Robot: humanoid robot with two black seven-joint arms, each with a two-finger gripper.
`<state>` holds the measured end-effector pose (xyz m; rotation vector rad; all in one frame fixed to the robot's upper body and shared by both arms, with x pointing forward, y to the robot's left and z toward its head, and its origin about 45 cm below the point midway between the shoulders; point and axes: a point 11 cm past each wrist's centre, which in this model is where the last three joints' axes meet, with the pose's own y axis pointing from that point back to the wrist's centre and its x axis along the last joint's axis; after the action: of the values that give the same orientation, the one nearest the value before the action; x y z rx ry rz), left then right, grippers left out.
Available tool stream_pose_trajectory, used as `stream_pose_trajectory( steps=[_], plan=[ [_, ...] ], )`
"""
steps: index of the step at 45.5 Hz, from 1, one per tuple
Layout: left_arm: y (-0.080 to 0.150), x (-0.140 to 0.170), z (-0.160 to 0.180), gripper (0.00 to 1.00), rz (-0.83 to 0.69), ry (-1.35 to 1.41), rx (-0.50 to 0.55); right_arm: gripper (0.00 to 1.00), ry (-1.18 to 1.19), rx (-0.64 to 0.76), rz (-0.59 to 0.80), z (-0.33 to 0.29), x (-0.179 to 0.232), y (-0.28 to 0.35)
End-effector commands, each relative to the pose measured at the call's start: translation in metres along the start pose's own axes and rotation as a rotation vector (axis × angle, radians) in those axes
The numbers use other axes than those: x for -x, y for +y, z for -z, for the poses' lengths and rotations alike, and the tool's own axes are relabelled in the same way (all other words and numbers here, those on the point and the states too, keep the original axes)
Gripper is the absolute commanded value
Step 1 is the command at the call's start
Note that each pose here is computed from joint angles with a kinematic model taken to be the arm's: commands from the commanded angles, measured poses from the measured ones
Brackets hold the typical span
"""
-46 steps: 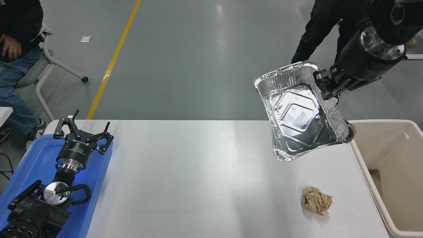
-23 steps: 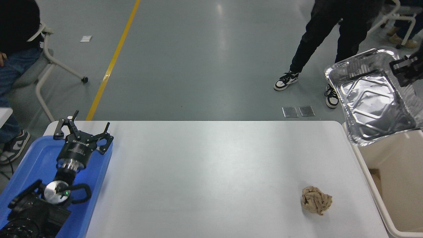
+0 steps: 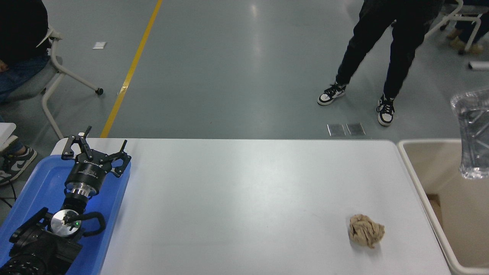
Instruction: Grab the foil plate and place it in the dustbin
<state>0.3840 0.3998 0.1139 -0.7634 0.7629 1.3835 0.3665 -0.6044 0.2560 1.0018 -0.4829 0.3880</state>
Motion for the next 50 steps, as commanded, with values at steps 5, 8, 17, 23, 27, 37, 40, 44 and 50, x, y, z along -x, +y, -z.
stream_pose_trajectory(
  steps=[5, 8, 17, 23, 27, 37, 40, 44, 50],
  plan=[
    [0.0, 0.0, 0.0, 0.99, 0.001, -0.001, 0.0, 0.0, 0.055, 0.025, -0.009, 0.027, 0.082, -0.05],
    [0.0, 0.0, 0.0, 0.99, 0.001, 0.0, 0.001, 0.0, 0.073, 0.028, -0.007, 0.031, 0.088, -0.053],
    [0.0, 0.0, 0.0, 0.99, 0.001, -0.001, 0.0, 0.0, 0.106, -0.013, 0.032, 0.06, 0.11, -0.062],
    [0.0, 0.0, 0.0, 0.99, 0.001, -0.001, 0.0, 0.0, 0.112, -0.025, 0.035, 0.07, 0.112, -0.064],
    [0.0, 0.0, 0.0, 0.99, 0.001, -0.001, 0.0, 0.05, 0.114, -0.031, 0.039, 0.074, 0.115, -0.065],
    [-0.001, 0.001, 0.0, 0.99, 0.002, -0.001, 0.0, 1.0, 0.108, -0.029, 0.043, 0.078, 0.115, -0.065],
    [-0.001, 0.001, 0.0, 0.99, 0.002, -0.001, 0.0, 1.0, 0.103, -0.031, 0.048, 0.078, 0.113, -0.065],
    [-0.001, 0.001, 0.0, 0.99, 0.002, -0.001, 0.0, 1.0, 0.095, -0.041, 0.036, 0.079, 0.103, -0.063],
    [-0.001, 0.001, 0.0, 0.99, 0.004, -0.002, -0.004, 1.0, 0.057, -0.086, 0.025, 0.086, 0.063, -0.051]
  ],
)
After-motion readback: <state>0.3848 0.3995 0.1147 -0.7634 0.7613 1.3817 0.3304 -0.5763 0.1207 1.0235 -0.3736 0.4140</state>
